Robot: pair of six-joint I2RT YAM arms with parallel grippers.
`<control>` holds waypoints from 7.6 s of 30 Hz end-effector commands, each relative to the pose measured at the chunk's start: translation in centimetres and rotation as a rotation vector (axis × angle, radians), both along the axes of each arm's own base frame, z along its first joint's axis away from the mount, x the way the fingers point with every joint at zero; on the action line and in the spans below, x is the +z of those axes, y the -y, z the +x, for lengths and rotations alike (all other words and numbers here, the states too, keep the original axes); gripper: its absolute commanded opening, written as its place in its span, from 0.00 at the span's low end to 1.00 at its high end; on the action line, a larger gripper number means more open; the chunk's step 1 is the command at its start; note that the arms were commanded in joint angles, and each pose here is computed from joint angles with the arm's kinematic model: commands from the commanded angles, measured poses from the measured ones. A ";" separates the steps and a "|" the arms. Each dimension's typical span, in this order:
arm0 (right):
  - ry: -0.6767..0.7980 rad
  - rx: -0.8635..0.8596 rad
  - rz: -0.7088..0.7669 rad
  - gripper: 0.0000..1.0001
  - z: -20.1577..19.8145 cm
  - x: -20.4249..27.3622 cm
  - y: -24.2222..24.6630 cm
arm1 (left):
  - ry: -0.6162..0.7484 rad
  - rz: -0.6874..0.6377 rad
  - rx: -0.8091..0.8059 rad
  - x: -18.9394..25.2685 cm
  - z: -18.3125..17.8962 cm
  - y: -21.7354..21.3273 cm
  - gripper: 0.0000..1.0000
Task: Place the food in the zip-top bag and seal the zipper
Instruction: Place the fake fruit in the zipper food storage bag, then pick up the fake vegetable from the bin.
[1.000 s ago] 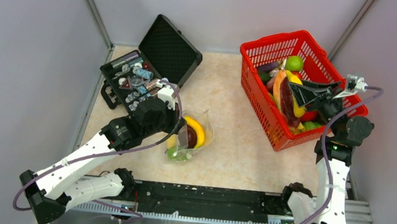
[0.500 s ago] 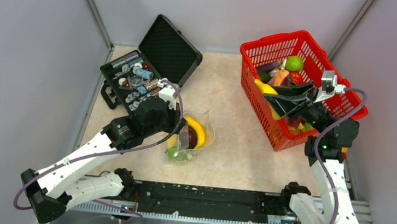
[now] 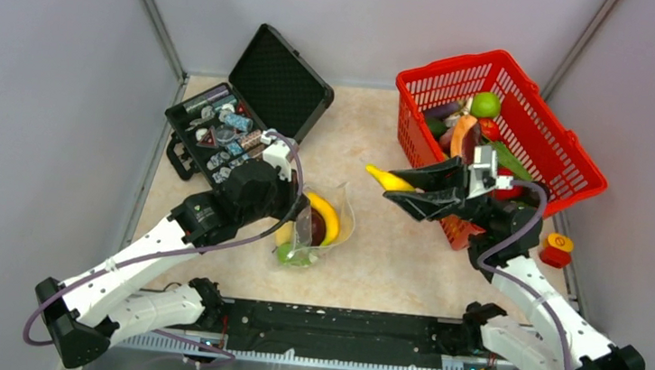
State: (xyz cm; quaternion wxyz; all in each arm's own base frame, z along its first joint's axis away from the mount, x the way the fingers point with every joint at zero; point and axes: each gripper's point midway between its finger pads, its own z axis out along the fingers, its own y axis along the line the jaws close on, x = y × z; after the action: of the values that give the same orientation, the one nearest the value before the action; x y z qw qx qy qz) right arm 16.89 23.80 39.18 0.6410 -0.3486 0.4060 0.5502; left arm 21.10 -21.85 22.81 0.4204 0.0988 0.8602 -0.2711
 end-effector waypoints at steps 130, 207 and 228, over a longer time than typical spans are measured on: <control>0.275 0.334 -0.888 0.18 -0.4 -16.3 -13.4 | 0.106 0.007 -0.240 6.0 -3.3 0.0 0.00; -1.196 -0.977 -0.617 0.76 17.3 -18.2 21.3 | 0.132 0.018 -0.145 3.9 -1.7 -0.6 0.00; -1.253 -1.477 -0.719 0.72 18.0 -17.8 32.0 | 0.148 0.015 -0.139 3.9 -2.0 -1.1 0.00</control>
State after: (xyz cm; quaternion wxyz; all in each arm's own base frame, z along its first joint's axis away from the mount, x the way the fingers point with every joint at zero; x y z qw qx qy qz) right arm 35.98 -6.88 24.75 0.4259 0.1671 0.8890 -0.0197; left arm 18.72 -20.52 25.34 0.4353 0.1786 0.8386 -0.2745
